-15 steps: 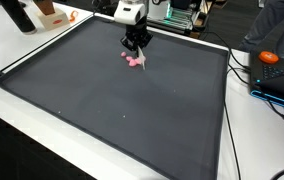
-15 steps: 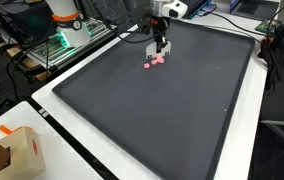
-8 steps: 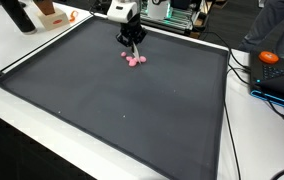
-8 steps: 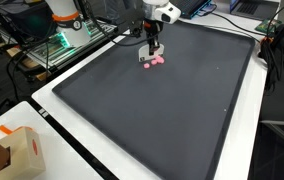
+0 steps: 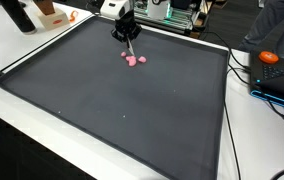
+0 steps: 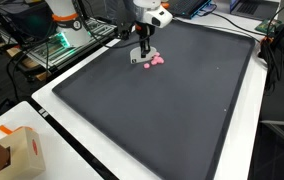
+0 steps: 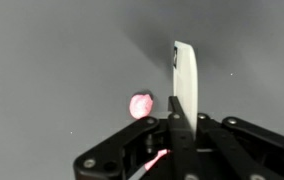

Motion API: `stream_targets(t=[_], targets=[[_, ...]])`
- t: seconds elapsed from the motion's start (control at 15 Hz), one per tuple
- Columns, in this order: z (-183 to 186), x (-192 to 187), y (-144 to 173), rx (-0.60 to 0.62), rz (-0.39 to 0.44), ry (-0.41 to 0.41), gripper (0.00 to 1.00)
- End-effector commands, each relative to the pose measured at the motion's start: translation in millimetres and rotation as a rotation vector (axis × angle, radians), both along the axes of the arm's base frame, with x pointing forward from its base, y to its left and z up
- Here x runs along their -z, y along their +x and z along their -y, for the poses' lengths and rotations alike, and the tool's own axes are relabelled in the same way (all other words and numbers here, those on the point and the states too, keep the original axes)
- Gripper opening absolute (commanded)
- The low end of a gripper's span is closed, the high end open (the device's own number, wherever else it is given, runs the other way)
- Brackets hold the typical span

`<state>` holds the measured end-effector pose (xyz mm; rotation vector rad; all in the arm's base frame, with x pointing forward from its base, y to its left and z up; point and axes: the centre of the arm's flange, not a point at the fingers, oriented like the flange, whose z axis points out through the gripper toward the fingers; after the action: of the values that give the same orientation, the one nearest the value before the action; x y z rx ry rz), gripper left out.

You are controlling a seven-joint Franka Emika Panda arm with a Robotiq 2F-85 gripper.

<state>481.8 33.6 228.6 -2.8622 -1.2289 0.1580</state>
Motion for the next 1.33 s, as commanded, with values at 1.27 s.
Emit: stream_targets(t=[1.27], targets=[[-38, -106, -38, 0.166, 0.101, 0.062, 0.01]])
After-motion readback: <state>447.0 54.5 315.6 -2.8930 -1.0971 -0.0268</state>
